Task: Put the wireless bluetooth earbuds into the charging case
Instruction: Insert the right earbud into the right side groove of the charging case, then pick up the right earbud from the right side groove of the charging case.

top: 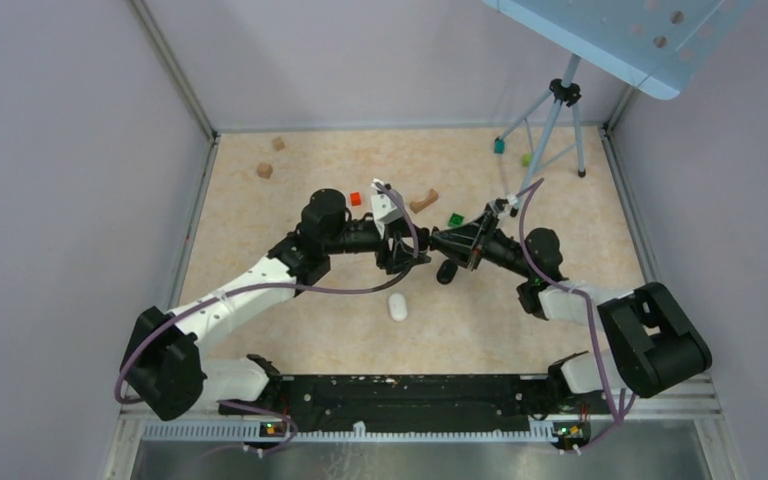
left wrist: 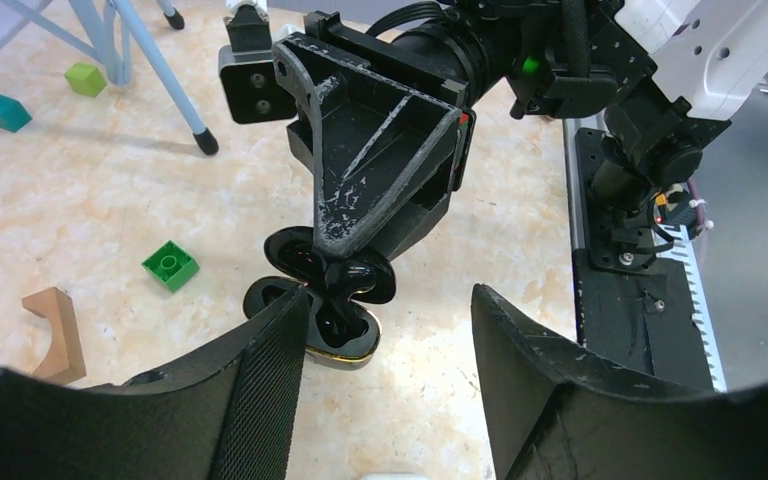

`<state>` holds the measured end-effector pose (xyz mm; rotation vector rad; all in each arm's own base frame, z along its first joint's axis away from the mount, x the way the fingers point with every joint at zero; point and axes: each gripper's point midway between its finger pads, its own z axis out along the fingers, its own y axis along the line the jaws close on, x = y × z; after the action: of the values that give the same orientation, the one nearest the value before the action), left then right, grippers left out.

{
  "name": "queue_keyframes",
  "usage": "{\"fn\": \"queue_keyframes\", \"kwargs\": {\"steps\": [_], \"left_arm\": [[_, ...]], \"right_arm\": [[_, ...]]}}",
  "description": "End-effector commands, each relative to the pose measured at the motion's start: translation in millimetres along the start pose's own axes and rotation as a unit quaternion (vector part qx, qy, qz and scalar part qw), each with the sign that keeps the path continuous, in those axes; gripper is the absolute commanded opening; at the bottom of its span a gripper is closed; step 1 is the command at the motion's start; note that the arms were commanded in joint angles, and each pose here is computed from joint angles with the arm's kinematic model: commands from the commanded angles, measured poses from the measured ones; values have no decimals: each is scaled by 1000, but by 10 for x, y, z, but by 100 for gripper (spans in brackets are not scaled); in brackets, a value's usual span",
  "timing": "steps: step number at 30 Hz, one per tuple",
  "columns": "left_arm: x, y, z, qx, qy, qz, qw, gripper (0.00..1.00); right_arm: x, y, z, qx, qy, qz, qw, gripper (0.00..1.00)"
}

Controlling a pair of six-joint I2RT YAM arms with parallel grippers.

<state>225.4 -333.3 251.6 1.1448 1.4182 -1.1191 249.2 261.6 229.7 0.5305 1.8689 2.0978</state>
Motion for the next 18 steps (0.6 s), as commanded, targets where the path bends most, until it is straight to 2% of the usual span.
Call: {"fn": "queue_keyframes", "kwargs": {"steps": [1,3,8,11,18], "left_arm": [[-344,-16,-79,-18,-28,32,999,66],[-360,3,-110,-31,-30,32,999,72],[-452,78,-184,-69,-40,33,996,79],[-536,165,-227,-104,-46,15,993,79],[-753,321,-270,-166,-29,-89,982,76]], "right_arm": [[52,207,13,-29,3,-33,999,0],[53,204,7,-29,3,-32,999,0],[58,203,3,-27,3,-34,999,0],[53,205,5,-24,1,-38,999,0],[23,199,-3,-11,-15,-50,999,0]]}}
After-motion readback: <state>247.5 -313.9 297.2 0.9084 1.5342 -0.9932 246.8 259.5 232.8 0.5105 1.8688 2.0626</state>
